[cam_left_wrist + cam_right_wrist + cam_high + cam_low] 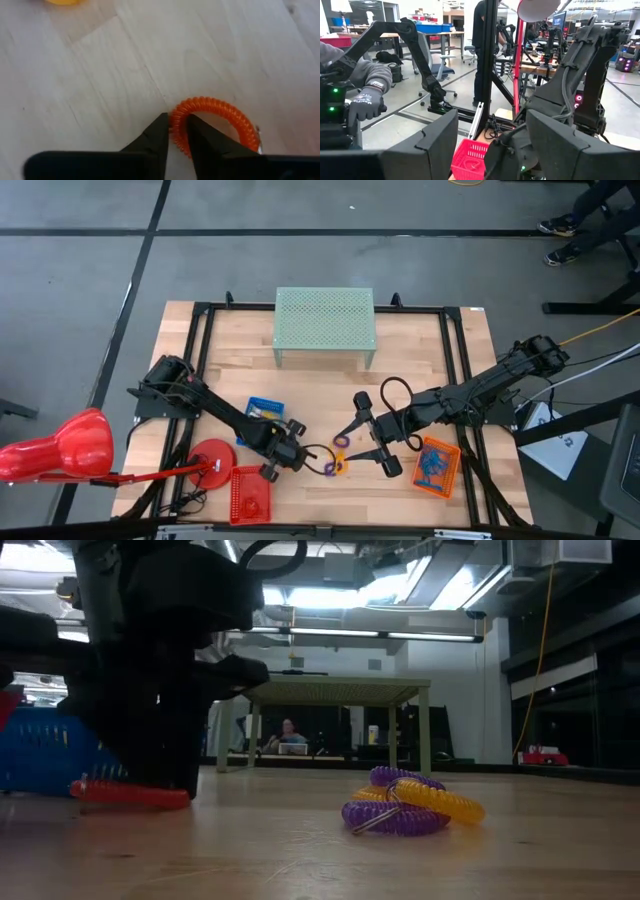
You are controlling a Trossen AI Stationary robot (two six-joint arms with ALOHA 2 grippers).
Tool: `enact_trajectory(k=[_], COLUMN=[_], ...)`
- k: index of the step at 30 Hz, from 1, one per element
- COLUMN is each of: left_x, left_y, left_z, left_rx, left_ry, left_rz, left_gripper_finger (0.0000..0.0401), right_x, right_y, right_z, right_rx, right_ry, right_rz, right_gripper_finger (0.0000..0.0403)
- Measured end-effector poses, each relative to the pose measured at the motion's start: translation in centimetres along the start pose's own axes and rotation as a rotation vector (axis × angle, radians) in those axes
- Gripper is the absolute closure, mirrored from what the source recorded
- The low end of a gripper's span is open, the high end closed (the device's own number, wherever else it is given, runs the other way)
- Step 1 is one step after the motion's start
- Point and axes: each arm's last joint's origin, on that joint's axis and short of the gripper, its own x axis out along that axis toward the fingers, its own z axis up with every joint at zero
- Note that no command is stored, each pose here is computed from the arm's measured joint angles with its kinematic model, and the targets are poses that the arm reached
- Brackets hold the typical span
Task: Pick & Place Office Desk Supplies
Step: Put the orange spiral band into the red bin
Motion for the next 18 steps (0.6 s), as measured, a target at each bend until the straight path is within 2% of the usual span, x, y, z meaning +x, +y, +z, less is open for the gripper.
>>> enact_trajectory(k=[6, 11, 18], left_x=[-0.1, -0.7, -4.1], left_y=[0.6, 0.7, 1.1], left_z=[0.2, 0.6, 1.2], left_rx=[-0.031, -0.05, -0.06], left_ry=[-0.011, -0.067, -0.168], left_rz=[-0.014, -0.019, 0.005], left_gripper_finger=[0.0392, 0.0387, 0.0388], right_x=[0.0, 0.0, 0.0], right_y=[0.0, 0.0, 0.0], right_z=[0.0, 0.0, 0.0], right_rx=[0.0, 0.0, 0.001], right_ry=[0.0, 0.0, 0.0], right_rz=[0.0, 0.0, 0.0], right_gripper_finger=[0.0167, 0.0167, 0.0167])
